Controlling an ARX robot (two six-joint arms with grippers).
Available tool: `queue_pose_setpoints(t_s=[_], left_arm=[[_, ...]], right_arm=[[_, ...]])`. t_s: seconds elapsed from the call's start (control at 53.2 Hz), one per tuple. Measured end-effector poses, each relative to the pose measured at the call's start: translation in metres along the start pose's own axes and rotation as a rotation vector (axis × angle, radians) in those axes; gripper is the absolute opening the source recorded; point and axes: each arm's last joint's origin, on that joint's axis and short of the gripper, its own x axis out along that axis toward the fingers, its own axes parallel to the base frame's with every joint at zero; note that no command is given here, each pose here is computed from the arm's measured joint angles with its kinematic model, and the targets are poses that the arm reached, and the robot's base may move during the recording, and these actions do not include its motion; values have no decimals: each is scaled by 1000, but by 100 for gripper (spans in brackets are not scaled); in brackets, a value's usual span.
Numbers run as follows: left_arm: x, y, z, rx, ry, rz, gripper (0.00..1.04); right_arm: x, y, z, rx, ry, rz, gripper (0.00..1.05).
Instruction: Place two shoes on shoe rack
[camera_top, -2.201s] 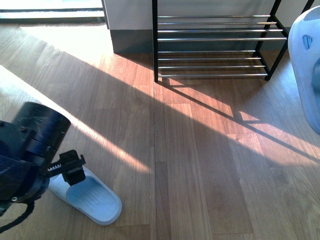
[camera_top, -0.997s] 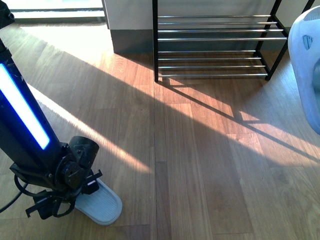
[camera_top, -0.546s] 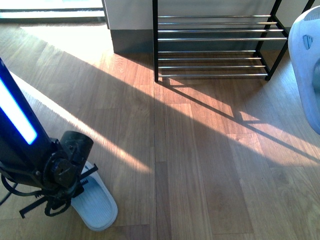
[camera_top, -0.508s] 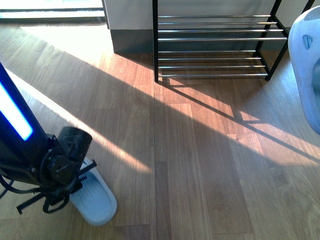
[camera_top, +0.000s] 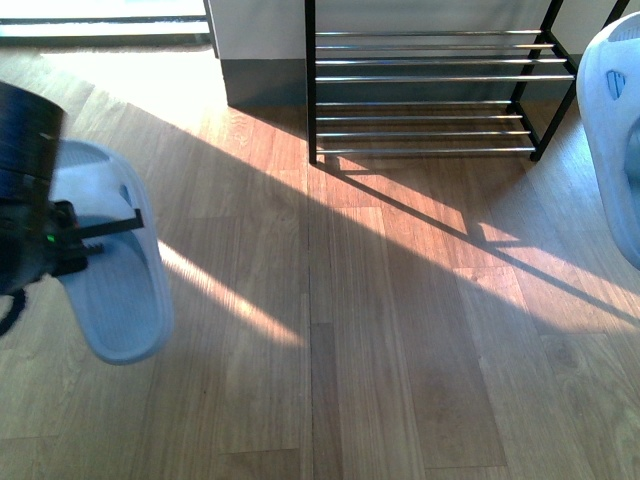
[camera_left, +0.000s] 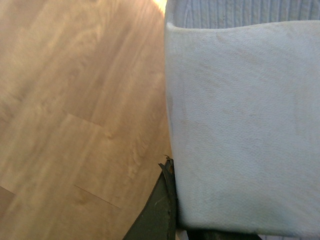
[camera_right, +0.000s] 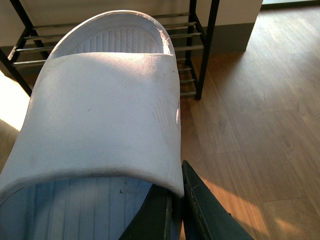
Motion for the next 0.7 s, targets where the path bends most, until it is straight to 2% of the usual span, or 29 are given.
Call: queue_pose_setpoints(t_s=[0.188, 0.376, 0.602, 0.696], left_arm=[[-60, 28, 26, 136, -135, 1, 2], [-125, 57, 33, 257, -227, 44, 2], [-194, 81, 36, 245, -337, 61, 2], [-208, 87, 37, 223, -371, 50, 2]], right_arm=[[0, 0, 0, 0, 0, 0, 2], [0, 0, 0, 0, 0, 0, 2], [0, 0, 0, 0, 0, 0, 2], [0, 0, 0, 0, 0, 0, 2]])
